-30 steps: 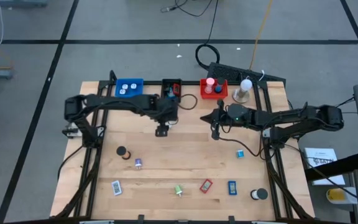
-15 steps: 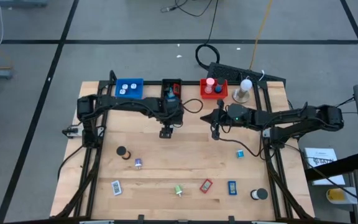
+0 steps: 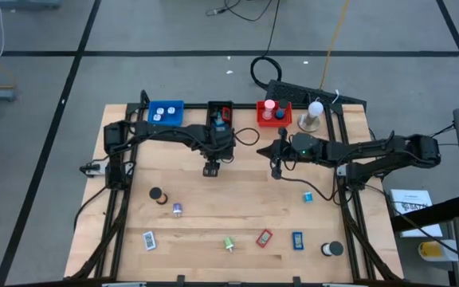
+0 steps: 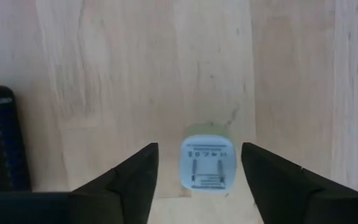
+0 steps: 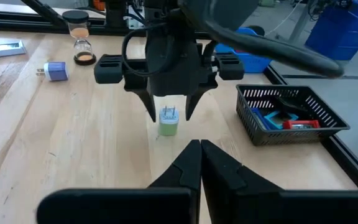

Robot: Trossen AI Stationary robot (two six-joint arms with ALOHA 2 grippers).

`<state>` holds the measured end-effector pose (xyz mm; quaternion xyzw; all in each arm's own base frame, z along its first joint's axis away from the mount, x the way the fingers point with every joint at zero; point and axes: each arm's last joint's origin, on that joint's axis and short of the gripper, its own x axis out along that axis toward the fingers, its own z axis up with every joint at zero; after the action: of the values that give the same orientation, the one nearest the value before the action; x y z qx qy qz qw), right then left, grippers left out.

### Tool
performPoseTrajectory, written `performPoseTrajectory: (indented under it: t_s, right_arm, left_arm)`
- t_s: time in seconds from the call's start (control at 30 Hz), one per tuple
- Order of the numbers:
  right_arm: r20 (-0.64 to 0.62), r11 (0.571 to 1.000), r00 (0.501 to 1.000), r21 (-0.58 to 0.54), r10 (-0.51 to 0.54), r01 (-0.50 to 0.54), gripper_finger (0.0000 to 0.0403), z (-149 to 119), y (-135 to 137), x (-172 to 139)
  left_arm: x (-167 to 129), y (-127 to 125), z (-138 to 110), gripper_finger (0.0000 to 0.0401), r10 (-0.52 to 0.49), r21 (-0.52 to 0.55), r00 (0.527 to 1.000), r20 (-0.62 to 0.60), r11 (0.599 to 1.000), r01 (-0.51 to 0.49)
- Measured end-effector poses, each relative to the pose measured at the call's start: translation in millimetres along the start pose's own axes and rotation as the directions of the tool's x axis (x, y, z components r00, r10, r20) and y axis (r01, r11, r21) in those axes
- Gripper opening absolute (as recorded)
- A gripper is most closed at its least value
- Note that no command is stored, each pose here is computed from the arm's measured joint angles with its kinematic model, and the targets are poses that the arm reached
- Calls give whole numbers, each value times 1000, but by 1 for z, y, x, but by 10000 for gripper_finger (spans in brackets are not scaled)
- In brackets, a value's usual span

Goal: Pick & Place Office items
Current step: Put the top green charger adapter into the blue bin

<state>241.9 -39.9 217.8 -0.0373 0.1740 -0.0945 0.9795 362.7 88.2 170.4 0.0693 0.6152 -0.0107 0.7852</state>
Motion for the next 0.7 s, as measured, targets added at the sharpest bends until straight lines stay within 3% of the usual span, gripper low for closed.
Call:
performPoseTrajectory:
  t_s: [0.7]
  right_arm:
    - [0,1000,1000,-4,0,0,2,0,0,0]
  left_arm:
    - [4,-1,-2,178,-6,-4,1000,2,1000,6]
